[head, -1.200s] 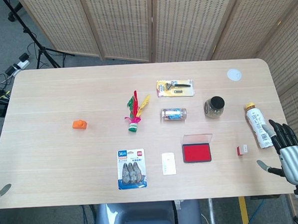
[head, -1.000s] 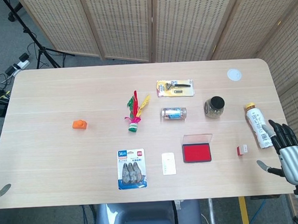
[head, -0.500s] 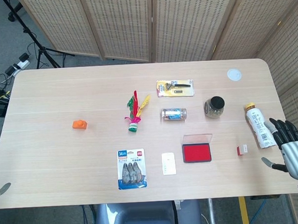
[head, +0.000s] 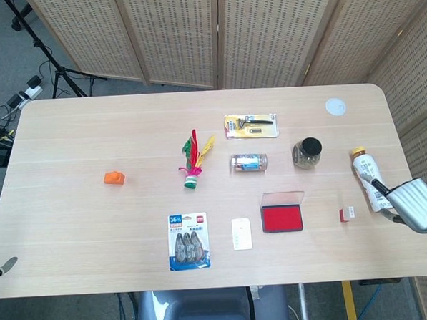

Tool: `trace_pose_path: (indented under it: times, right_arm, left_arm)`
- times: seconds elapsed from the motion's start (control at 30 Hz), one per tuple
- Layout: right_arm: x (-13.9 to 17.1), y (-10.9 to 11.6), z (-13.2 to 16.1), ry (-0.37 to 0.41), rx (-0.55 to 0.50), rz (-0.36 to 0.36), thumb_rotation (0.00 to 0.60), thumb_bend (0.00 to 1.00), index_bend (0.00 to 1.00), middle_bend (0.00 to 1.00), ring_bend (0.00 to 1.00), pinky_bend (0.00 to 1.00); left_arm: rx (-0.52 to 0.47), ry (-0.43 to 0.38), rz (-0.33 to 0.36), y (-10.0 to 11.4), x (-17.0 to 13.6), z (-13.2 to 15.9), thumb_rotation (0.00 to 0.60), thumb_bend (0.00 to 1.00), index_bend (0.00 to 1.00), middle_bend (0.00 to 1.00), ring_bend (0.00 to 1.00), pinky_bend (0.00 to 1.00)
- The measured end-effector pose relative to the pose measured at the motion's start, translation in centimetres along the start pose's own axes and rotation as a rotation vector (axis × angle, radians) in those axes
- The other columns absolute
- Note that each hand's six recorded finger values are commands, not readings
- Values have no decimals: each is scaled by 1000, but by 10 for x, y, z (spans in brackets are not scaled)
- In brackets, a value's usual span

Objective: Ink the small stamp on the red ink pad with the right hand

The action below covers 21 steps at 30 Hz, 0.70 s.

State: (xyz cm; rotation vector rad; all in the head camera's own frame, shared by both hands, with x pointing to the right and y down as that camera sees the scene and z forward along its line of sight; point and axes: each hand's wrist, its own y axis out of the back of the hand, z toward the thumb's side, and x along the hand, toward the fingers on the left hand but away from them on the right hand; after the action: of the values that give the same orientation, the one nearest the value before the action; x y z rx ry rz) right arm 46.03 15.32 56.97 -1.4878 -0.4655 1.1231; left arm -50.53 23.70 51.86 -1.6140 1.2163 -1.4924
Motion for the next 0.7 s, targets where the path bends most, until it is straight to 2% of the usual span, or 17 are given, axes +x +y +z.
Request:
trace_pose_path:
  times: [0.07, 0.27, 0.5, 0.7]
  right_arm:
    - [-4, -5, 2, 43, 29, -2, 600, 101, 275, 938, 1000, 1000]
    - [-15, -26, 16, 181, 123, 16, 600, 105, 326, 942, 1000, 1000]
    - [-23, -55, 44, 343, 211, 83, 600, 105, 377, 948, 1000, 1000]
    - [-28, -67, 55, 435, 330, 104, 600, 105, 381, 948, 1000, 1000]
  left_arm:
    - [1, 4, 2, 0, 1, -1, 600, 0, 0, 0, 0, 0]
    - [4, 7, -1, -1, 1, -1, 600, 0, 0, 0, 0, 0]
    - [13, 5, -10, -3, 2, 0, 600, 0, 0, 0, 0, 0]
    - [9, 12, -8, -3, 3, -2, 600, 0, 0, 0, 0, 0]
